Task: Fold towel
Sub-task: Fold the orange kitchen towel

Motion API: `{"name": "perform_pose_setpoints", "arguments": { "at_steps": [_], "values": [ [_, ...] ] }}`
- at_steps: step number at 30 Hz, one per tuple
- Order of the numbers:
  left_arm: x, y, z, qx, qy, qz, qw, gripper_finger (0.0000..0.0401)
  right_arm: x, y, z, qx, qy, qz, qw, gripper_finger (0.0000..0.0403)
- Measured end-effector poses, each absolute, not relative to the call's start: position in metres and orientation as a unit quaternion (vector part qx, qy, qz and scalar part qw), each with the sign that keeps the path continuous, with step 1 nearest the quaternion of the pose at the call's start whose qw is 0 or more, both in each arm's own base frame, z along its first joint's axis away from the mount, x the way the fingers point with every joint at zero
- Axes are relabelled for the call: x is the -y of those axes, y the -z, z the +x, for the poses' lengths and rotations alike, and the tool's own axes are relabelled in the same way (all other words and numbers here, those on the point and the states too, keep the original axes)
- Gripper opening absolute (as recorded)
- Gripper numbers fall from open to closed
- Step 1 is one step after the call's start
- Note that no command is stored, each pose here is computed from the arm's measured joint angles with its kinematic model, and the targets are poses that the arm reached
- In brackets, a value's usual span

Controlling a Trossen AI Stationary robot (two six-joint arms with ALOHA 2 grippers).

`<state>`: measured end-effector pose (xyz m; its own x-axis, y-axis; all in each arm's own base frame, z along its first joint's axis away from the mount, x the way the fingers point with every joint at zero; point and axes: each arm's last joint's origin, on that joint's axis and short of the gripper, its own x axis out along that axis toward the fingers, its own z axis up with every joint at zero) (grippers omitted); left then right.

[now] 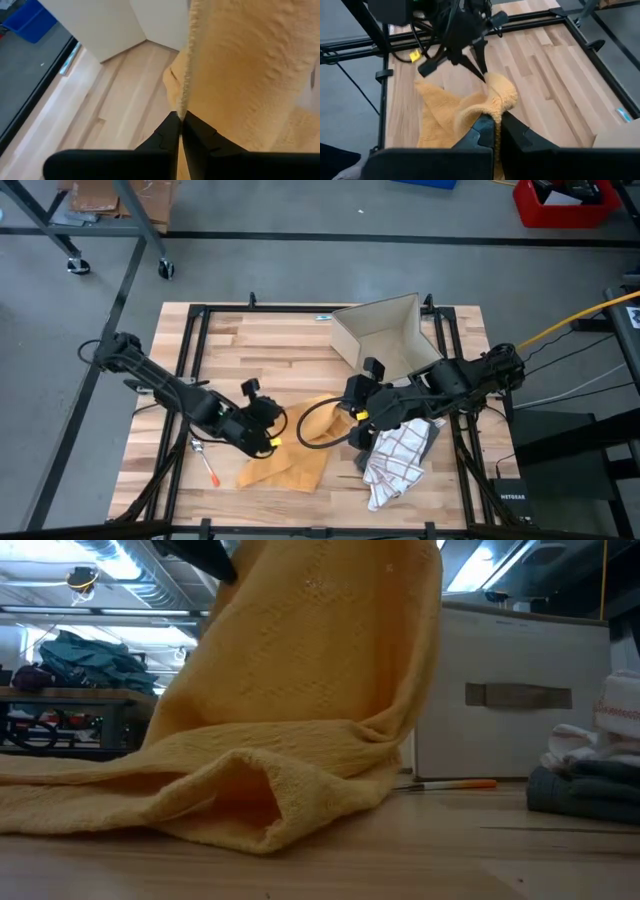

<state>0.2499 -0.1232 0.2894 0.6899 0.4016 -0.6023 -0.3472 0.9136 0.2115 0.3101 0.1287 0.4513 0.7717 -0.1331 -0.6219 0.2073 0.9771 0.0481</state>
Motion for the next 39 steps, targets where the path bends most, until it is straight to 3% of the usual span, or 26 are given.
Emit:
{"name": "perform_pose_setpoints", "arguments": {
  "at_steps": [7,15,20,30,39],
  "values": [
    [0.131,-0.277,0.263,-0.335,-0.204,0.039,0.919,0.004,-0.129,-0.451,0.31,-0.327,0.088,0.059,0.939,0.001],
    [0.125,-0.276,0.266,-0.338,-0.213,0.039,0.916,0.0126,-0.129,-0.451,0.31,-0.327,0.087,0.059,0.939,0.001],
    [0.117,-0.265,0.278,-0.353,-0.23,0.054,0.905,0.0157,-0.129,-0.451,0.31,-0.327,0.087,0.059,0.939,0.001],
    [0.099,-0.242,0.301,-0.389,-0.247,0.108,0.881,0.0143,-0.132,-0.448,0.307,-0.364,0.034,0.073,0.928,0.001],
    [0.106,-0.263,0.322,-0.305,-0.159,0.158,0.926,0.0127,-0.13,-0.439,0.297,-0.437,0.035,0.098,0.893,0.001]
  ]
}}
